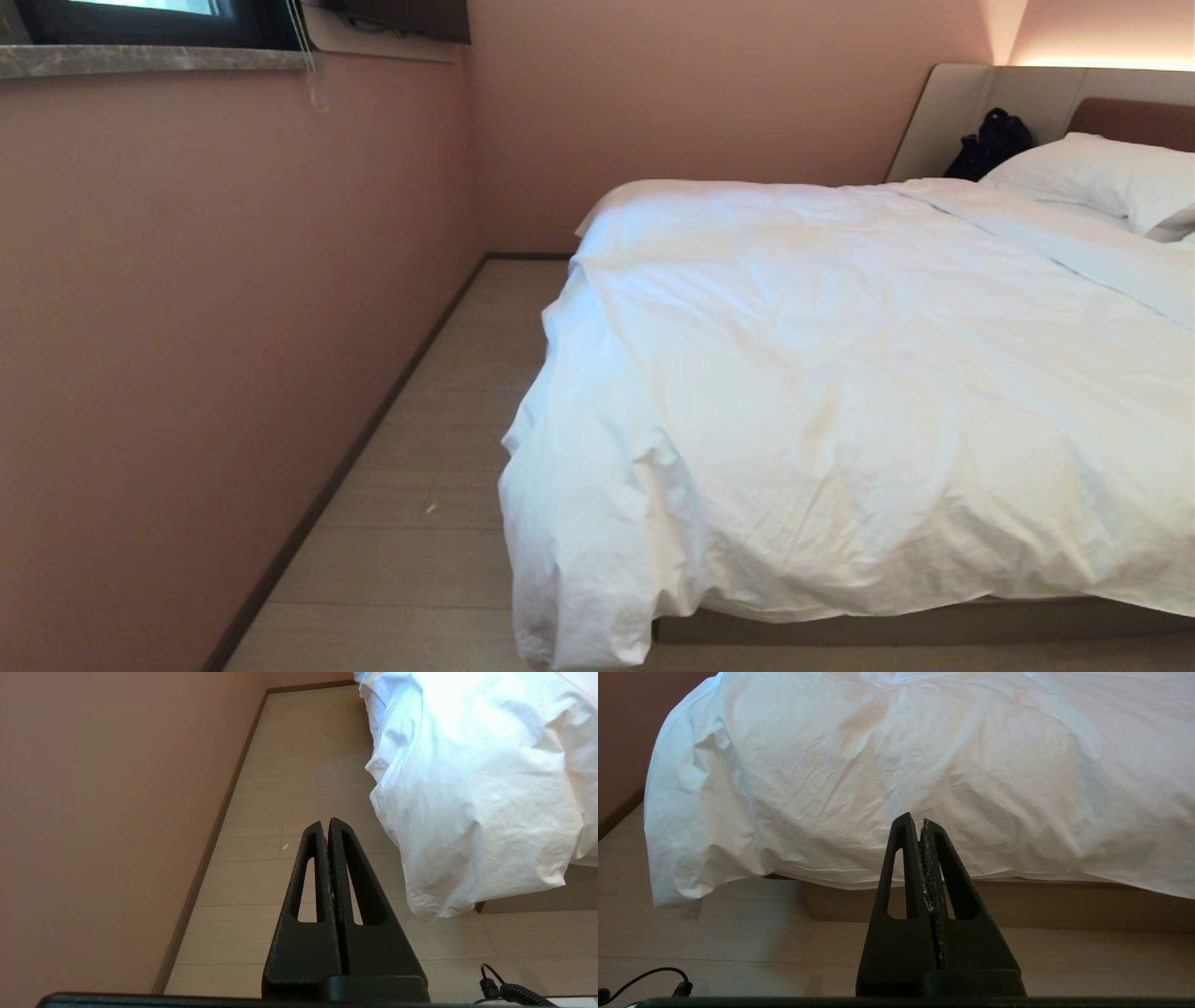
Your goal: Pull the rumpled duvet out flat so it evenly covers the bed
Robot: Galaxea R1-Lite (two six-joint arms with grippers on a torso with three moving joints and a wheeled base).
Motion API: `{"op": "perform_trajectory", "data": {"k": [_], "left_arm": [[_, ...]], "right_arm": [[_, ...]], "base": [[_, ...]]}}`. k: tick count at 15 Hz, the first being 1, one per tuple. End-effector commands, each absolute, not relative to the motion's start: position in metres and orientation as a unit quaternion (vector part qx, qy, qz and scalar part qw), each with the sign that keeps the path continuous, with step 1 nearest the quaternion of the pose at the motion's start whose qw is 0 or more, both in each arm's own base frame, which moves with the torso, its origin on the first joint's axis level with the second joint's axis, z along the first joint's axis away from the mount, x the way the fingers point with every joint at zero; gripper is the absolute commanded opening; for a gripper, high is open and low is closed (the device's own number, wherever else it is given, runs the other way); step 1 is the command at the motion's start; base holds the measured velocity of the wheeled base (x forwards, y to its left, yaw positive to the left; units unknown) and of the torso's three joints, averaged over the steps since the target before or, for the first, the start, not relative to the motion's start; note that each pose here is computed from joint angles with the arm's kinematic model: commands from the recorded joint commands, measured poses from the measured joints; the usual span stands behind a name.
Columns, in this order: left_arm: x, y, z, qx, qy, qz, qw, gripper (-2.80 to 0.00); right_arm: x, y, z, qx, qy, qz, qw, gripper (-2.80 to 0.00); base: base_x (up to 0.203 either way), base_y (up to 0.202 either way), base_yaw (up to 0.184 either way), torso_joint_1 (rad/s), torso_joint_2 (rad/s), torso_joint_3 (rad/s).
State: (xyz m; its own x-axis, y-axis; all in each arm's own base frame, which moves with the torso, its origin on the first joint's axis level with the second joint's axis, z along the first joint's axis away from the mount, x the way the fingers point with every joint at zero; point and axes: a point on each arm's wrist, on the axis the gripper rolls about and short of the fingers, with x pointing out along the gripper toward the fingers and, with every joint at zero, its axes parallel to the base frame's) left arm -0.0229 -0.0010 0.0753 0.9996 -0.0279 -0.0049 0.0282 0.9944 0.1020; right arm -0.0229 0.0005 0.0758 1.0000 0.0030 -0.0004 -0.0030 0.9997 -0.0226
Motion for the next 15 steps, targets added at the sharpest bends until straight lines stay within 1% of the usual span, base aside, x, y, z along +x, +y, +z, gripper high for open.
{"op": "perform_trajectory", "data": {"k": [1,15], "left_arm": [[-0.0229,-0.001,0.0753,0.051,0.002,-0.014,0.999,-2.8],[-0.0229,-0.0011,0.0753,0.051,0.002,-0.015,0.999,-2.8]], "right_arm": [[-0.0228,0.0005,0.0758,-0.011,0.001,0.002,1.0,-2.8],[-0.0228,0.0005,0.0758,-0.011,0.001,0.002,1.0,-2.8]], "base": [[0.0,0.0,0.0,0.0,0.0,0.0],[0.0,0.0,0.0,0.0,0.0,0.0]]}}
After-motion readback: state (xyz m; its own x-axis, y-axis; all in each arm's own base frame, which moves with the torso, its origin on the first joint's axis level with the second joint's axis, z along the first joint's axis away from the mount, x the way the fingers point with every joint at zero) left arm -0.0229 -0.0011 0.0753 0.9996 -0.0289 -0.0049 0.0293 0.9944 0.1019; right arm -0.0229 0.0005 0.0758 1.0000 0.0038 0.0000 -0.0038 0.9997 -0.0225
